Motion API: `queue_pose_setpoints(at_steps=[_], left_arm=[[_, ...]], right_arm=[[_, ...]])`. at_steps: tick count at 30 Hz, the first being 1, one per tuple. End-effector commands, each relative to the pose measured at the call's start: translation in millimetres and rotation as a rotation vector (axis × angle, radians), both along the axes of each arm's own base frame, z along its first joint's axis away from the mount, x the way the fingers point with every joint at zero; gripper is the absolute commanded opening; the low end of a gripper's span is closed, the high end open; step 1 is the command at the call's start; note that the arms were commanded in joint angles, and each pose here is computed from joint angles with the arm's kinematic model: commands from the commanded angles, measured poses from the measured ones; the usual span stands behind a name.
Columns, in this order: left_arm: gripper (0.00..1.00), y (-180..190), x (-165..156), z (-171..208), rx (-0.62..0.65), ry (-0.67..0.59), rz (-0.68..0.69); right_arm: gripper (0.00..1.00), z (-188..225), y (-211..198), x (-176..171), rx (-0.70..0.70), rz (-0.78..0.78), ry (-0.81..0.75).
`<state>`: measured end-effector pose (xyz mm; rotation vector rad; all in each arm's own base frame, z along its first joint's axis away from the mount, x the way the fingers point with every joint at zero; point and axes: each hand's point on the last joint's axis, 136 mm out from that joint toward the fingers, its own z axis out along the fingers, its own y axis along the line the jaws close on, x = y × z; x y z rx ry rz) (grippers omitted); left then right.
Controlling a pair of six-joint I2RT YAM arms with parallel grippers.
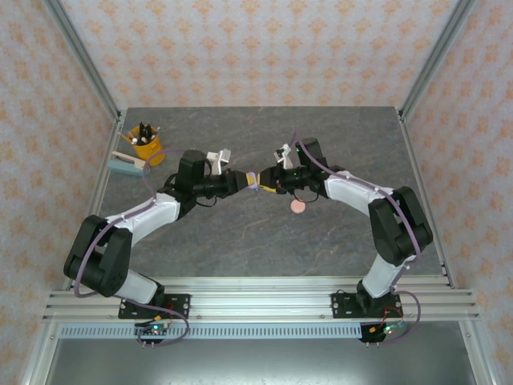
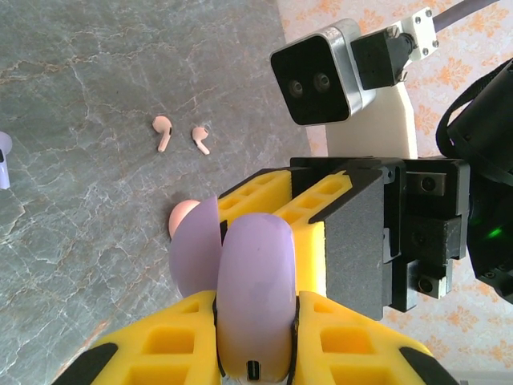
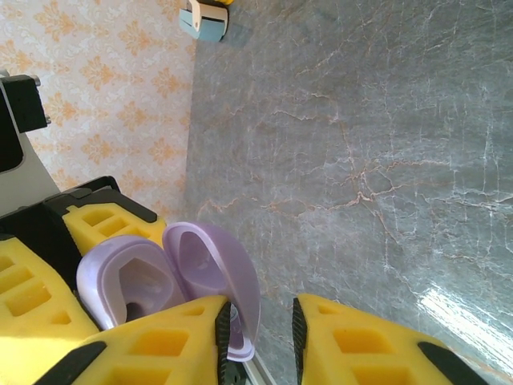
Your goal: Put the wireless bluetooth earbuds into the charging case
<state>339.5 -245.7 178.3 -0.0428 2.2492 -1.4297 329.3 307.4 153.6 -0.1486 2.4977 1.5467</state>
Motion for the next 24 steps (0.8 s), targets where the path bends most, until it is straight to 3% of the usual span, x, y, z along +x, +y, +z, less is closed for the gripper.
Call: queue_pose_setpoints(at_steps=[1, 13, 24], left_arm=[[0.08, -18.1, -2.5, 28.6, -0.059, -0.084, -0.082], [0.07, -19.5, -0.2, 30.4, -0.055, -0.087, -0.09], [0.07, -20.7, 0.1, 34.4, -0.051, -0.093, -0.099]], right_arm=[[0.3, 10.3, 5.1, -3.5, 0.013, 0.039, -0.029], [0.31, 38.1, -21.9, -15.9, 0.006, -0.029, -0.066], [0.3, 37.3, -29.0, -26.2, -0.014, -0.033, -0.051]])
